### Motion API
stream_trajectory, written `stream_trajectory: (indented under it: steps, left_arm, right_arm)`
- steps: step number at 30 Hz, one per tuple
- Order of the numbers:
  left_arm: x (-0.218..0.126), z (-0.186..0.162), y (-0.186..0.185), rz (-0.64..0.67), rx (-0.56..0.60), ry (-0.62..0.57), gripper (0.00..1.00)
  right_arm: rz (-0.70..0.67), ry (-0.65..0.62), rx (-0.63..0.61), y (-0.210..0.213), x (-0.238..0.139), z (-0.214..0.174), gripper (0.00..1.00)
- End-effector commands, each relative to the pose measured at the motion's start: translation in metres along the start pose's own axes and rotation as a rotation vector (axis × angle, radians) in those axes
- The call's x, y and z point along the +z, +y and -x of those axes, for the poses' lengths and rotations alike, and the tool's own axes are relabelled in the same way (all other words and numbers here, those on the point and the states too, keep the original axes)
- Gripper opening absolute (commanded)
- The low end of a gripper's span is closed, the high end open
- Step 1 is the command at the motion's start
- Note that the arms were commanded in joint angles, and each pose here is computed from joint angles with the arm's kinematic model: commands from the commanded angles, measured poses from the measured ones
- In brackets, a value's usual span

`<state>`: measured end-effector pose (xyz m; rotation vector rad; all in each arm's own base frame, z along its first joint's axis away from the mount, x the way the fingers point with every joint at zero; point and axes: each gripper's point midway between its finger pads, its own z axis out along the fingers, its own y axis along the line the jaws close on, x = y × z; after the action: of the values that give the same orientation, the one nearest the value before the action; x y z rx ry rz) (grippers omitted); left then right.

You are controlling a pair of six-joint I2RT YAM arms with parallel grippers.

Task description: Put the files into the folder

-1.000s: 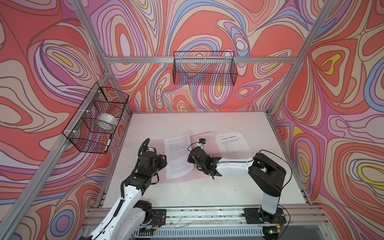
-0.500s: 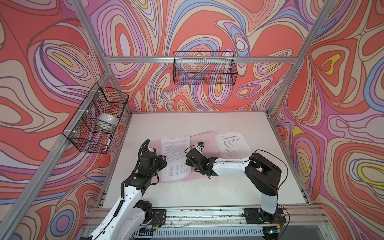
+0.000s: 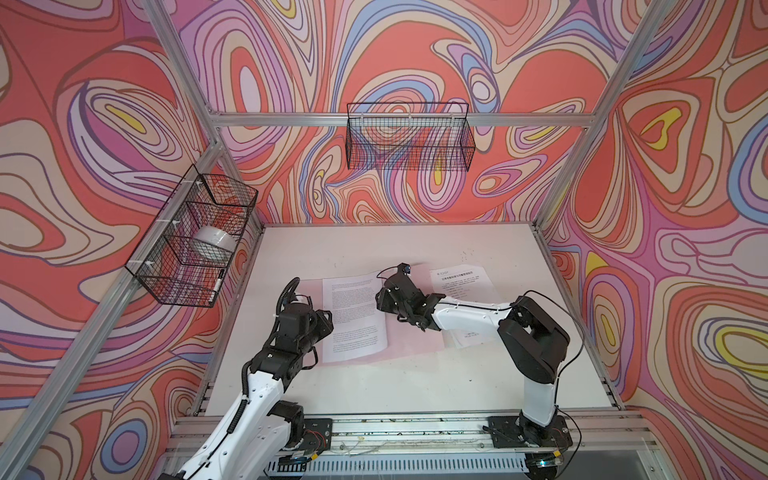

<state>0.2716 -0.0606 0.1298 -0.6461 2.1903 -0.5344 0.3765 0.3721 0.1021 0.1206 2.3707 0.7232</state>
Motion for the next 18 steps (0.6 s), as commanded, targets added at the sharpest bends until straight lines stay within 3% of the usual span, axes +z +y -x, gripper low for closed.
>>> stream_trajectory:
  steps: [1, 8, 18]
  left_arm:
    - [0.003, 0.005, 0.0, 0.002, 0.016, -0.026, 0.45]
    - [0.003, 0.006, 0.002, 0.01, 0.031, -0.031, 0.45]
    - [0.001, 0.007, 0.002, 0.013, 0.04, -0.034, 0.45]
  right_arm:
    - [0.036, 0.081, -0.078, -0.001, 0.011, 0.006, 0.52]
    - [0.058, 0.173, -0.056, -0.009, 0.031, 0.014, 0.44]
    - [0.083, 0.262, -0.01, -0.016, 0.038, -0.008, 0.43]
